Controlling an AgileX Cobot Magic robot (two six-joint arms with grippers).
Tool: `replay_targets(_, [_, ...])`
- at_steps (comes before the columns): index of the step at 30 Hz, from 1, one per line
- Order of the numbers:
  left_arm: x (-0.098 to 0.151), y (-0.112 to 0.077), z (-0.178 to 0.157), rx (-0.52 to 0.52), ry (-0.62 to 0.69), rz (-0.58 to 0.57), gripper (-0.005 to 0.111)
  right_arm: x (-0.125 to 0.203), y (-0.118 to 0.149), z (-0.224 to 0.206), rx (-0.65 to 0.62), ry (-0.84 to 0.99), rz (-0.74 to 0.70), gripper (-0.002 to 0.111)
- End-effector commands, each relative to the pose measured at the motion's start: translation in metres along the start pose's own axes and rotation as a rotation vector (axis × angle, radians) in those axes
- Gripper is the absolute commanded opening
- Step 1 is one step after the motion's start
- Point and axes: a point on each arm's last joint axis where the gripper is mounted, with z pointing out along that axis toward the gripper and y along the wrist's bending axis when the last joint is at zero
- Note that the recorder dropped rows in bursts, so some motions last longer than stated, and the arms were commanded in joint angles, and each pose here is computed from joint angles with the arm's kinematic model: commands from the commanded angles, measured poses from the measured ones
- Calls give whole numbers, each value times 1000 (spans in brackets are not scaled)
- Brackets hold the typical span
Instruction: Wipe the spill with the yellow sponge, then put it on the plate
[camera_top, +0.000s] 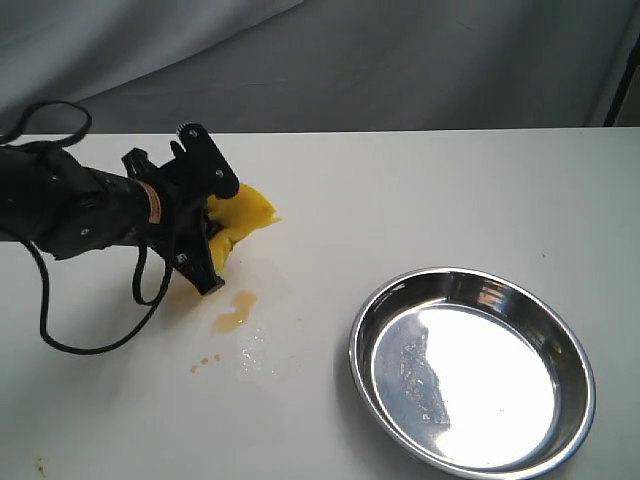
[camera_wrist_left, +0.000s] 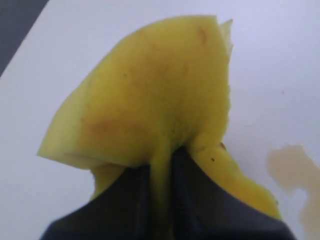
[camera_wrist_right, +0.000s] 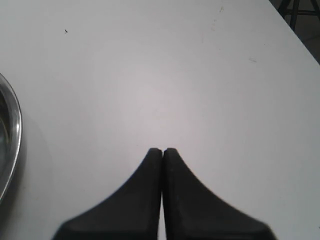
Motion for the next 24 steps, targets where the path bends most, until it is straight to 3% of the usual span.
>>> replay_targets(1, [5, -4, 23, 25, 35, 86, 0, 0, -1, 0, 6, -9, 9, 0])
replay_targets(14, [17, -11, 43, 74, 179, 124, 0, 0, -1, 0, 6, -9, 9, 0])
replay_targets(18, [14, -23, 42, 112, 224, 242, 0, 0, -1, 0, 6, -9, 9, 0])
replay_targets(24, [4, -57, 35, 189, 323, 404, 0, 0, -1, 0, 6, -9, 9, 0])
